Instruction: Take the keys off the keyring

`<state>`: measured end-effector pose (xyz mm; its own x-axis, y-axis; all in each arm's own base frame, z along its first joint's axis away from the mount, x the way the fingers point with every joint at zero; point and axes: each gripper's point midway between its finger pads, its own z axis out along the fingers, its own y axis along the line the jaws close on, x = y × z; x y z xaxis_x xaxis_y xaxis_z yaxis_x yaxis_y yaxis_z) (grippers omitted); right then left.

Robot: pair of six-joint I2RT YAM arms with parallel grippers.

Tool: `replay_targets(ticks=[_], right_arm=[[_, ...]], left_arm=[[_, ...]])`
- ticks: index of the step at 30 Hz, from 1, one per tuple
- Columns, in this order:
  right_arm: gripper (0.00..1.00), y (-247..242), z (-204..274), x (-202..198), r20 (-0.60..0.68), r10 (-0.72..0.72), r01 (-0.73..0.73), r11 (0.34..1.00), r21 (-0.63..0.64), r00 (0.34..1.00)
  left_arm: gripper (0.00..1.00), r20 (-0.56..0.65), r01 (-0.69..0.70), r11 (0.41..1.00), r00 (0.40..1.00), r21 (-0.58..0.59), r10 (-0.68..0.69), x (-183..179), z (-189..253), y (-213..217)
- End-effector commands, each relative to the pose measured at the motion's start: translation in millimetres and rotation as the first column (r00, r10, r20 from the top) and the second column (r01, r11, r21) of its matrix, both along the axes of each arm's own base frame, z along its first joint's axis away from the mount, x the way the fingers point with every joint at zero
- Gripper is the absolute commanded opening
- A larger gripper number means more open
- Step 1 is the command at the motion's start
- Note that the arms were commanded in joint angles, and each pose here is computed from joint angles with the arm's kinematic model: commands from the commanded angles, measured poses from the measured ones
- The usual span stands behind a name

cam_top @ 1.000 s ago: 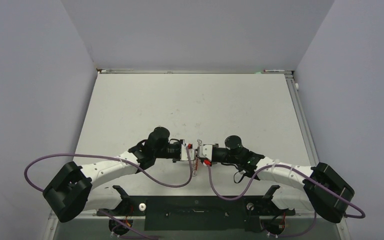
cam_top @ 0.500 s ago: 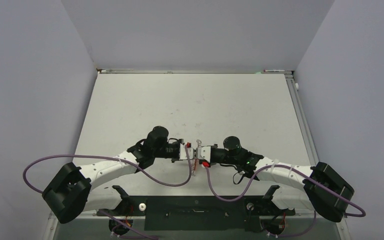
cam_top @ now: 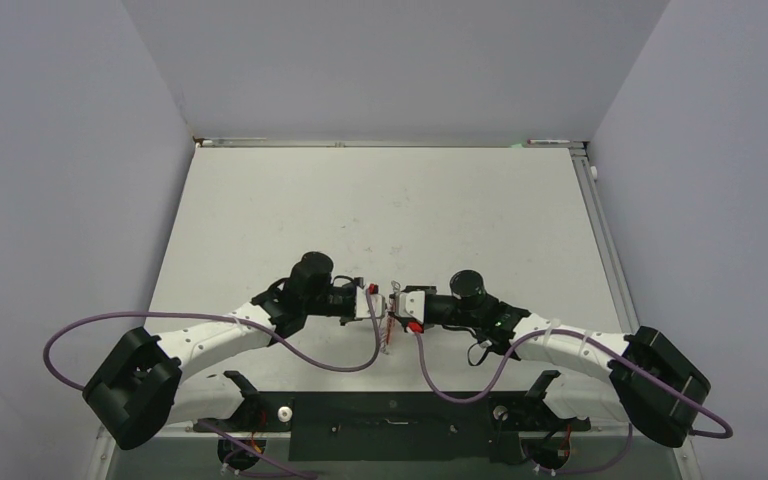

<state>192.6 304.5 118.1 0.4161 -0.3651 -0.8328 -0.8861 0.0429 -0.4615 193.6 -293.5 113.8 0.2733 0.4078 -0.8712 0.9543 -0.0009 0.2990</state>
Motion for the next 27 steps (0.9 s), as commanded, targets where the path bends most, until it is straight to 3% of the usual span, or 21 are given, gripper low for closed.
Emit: replay_targets(ticks=[1, 10, 17, 24, 27], right_arm=[[0.36, 3, 22, -2, 0.031, 0.026, -0.028, 0.998, 0.063, 0.999], [0.26, 6, 15, -1, 0.015, 0.036, -0.036, 0.998, 0.041, 0.999], [0.25, 9, 9, 4, 0.003, 0.024, -0.024, 1.000, 0.004, 1.000], [0.06, 11, 12, 6, 0.001, 0.017, -0.017, 1.000, 0.008, 1.000], [0.05, 11, 14, 7, 0.009, 0.004, -0.004, 1.000, 0.025, 1.000]], left_arm=[[0.00, 0.035, 0.024, 0.998, 0.999, -0.051, -0.022, 0, 17, -4], [0.00, 0.044, 0.025, 0.998, 0.999, -0.055, -0.023, 1, 20, -6], [0.00, 0.039, 0.020, 0.998, 0.999, -0.054, -0.018, 3, 21, -8], [0.00, 0.031, 0.018, 0.999, 0.999, -0.037, -0.016, 3, 19, -8], [0.00, 0.026, 0.011, 0.999, 1.000, -0.035, -0.010, 4, 18, -7]])
